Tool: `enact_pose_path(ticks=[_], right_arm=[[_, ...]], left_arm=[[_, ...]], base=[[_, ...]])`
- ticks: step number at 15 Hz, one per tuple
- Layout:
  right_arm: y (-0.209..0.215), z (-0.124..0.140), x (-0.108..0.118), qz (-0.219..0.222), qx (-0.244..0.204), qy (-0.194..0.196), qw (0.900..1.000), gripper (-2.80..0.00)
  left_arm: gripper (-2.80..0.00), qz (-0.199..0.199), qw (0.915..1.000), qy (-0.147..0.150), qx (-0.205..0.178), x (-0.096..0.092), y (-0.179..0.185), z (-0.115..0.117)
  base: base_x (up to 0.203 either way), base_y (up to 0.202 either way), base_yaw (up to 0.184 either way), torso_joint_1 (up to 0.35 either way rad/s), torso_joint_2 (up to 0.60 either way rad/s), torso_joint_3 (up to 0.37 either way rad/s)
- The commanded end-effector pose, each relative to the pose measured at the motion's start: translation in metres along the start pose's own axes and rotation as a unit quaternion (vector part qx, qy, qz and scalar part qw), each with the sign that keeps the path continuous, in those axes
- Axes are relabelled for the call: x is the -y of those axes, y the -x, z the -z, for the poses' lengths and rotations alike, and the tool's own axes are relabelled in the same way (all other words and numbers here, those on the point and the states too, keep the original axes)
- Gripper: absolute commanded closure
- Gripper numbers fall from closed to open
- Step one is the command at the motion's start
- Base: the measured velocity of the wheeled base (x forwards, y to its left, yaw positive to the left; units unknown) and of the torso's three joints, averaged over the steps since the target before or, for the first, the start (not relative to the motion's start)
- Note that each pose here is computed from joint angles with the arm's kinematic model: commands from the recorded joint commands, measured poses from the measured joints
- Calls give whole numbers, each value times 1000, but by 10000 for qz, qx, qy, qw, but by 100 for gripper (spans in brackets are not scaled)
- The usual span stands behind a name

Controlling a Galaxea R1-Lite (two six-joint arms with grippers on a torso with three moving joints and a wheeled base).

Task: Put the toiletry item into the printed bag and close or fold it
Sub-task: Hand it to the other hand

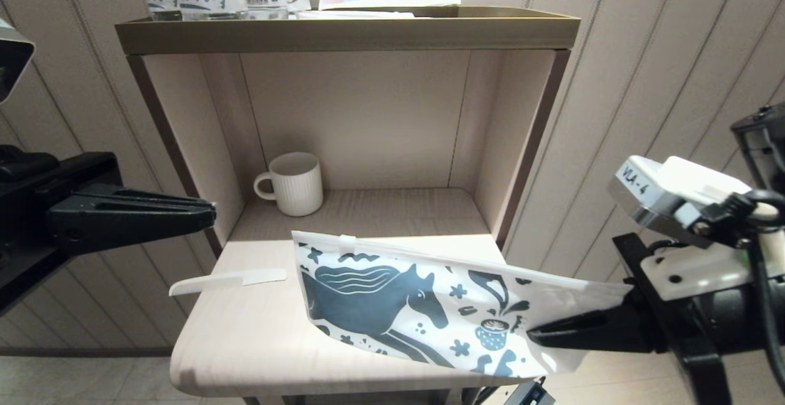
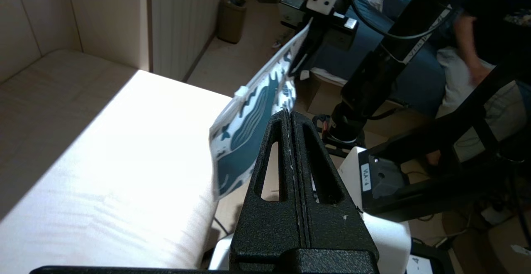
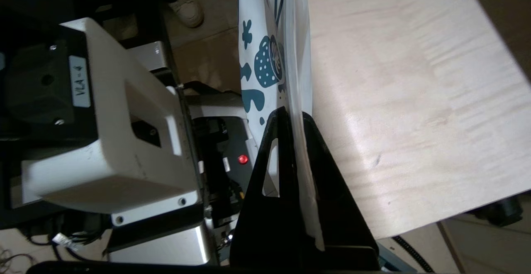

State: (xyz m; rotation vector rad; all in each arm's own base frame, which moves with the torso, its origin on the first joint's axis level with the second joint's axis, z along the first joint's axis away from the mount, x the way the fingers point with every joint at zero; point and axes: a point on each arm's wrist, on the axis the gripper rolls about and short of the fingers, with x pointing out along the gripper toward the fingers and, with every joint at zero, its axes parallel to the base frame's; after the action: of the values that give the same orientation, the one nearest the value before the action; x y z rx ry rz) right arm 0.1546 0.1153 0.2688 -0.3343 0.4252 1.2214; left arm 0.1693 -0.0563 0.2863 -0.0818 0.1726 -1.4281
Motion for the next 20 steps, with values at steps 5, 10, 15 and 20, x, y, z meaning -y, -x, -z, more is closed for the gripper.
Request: enact_pose_path(ticks=[5,10,15,20], right_arm=[[-51,-9,22,1296,-152,593,9897,0],[-64,-10,23,1815,90,1067,9775,0],[-61,-19,24,1847,221,1127,9761,0],[-54,-34,25,1883,418,1122,9748,0]], left_arm=[[0,145,9996,167,-163,-39,-15,10],[0,155,9997,94,-185,-41,-16,13],[0,159,9997,34,-205,-43,-17,16],[0,173,9994,-110,-263,-46,-18,26]], base=[[0,0,0,0,0,0],[0,0,0,0,0,0],[0,0,0,0,0,0],[0,0,0,0,0,0]])
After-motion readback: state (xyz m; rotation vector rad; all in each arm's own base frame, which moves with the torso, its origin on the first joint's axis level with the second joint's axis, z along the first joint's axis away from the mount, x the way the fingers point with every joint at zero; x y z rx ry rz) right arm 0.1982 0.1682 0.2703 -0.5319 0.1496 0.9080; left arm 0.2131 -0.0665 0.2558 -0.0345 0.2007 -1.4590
